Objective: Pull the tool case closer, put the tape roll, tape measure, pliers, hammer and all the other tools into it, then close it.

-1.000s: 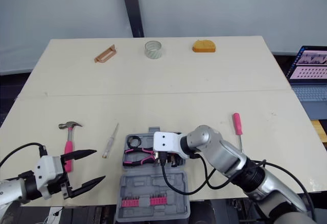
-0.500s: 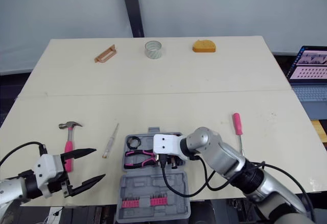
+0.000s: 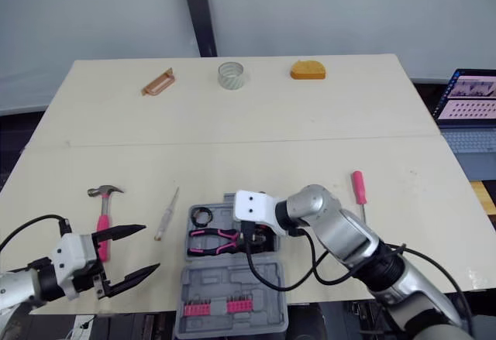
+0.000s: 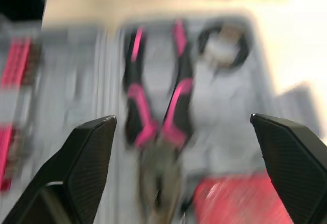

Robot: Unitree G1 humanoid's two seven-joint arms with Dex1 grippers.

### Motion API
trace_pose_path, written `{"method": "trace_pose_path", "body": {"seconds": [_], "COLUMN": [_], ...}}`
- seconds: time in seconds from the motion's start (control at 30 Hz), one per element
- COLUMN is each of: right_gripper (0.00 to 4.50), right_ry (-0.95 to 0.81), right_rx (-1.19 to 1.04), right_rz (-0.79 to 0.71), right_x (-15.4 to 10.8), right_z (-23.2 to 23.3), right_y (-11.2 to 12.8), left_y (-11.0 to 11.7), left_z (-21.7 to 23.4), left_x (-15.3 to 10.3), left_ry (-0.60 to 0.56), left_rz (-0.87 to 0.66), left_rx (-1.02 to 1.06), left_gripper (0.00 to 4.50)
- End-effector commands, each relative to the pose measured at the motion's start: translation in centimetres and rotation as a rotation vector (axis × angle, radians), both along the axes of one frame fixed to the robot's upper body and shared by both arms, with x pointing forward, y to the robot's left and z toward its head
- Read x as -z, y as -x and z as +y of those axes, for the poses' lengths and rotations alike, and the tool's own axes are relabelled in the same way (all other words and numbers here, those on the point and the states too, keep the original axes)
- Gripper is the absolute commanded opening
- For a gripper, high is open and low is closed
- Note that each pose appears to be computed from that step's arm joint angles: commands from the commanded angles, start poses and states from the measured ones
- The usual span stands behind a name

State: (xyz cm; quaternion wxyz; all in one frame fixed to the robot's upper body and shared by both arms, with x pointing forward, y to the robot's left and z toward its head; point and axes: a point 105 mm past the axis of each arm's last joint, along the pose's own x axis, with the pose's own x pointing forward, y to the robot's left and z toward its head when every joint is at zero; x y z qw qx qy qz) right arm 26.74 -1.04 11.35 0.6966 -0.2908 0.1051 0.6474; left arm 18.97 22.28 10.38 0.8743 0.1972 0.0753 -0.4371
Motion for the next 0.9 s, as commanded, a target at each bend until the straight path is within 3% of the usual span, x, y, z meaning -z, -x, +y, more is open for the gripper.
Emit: {"method": "trace_pose_path", "body": {"seconds": [0.03, 0.27, 0.9], "right_gripper": [3.59, 0.05, 0.05], "right_ry": [-0.136, -0.212, -0.094], "right_rx": [0.008, 0.002, -0.004], "right_rz": [-0.025, 0.068, 0.044], "right_x": [-0.5, 2.5, 6.4], "right_z": [1.4, 3.2, 2.5], "right_y": [-0.5, -0.5, -1.1], "left_y": [-0.2, -0.7, -0.6], "left_z": [-0.1, -0.4, -0.4], "left_x": [-0.2, -0.4, -0.5], "left_ry": [-0.009, -0.004, -0.008], "left_rz": [-0.018, -0.032, -0.033], "left_rx": [0.0, 0.009, 0.0], "left_gripper": [4.5, 4.5, 4.5]}}
